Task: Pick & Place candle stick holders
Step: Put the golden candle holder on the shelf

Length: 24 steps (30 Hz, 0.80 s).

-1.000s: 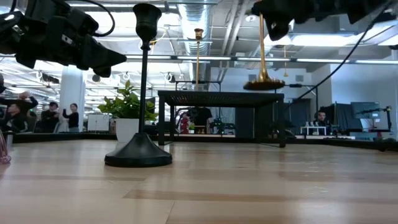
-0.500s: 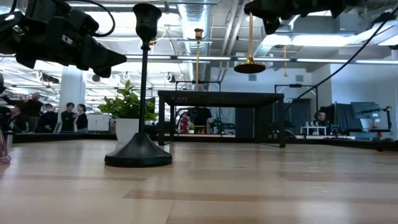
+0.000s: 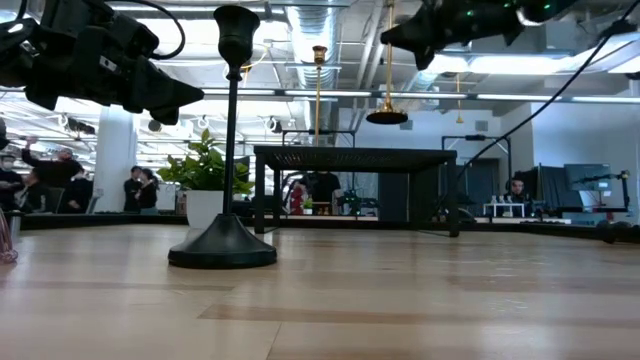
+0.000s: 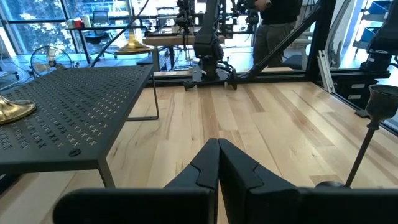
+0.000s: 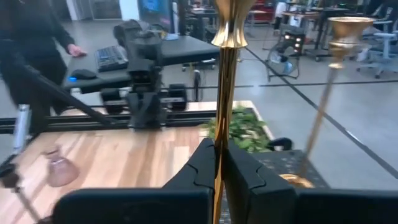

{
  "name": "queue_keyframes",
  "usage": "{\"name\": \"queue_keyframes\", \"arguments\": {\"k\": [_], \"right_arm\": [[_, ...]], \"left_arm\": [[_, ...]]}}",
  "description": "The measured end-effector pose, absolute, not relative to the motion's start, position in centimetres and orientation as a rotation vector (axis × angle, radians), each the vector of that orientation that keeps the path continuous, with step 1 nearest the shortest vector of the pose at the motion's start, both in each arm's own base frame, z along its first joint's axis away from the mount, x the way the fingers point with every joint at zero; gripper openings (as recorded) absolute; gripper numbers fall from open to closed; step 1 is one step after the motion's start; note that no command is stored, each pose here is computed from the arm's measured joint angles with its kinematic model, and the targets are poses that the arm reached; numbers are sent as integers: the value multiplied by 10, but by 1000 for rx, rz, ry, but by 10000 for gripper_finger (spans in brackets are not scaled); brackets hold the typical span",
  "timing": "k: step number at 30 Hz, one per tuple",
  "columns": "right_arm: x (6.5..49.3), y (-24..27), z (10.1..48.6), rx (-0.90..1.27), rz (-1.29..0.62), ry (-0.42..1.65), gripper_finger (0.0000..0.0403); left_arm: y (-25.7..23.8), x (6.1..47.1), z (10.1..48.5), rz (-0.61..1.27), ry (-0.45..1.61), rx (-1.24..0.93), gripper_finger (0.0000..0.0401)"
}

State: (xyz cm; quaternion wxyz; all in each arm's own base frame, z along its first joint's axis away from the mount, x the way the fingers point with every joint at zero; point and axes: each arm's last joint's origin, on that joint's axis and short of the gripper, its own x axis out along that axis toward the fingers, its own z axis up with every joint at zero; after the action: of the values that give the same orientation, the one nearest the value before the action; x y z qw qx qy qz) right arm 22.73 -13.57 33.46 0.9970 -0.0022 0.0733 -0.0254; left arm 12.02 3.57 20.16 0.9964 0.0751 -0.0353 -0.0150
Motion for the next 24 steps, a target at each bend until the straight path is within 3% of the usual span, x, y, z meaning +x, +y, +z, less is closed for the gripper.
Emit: {"name": "queue_keyframes", "arguments": {"k": [10,24], "right_arm": [[233,-190,338,10,-116,159,0],[236,-243,312,51,-187,165,0]], "left_arm": [[36,120,202,-30,-71,151,5],[36,120,202,-30,-71,151,5]]}}
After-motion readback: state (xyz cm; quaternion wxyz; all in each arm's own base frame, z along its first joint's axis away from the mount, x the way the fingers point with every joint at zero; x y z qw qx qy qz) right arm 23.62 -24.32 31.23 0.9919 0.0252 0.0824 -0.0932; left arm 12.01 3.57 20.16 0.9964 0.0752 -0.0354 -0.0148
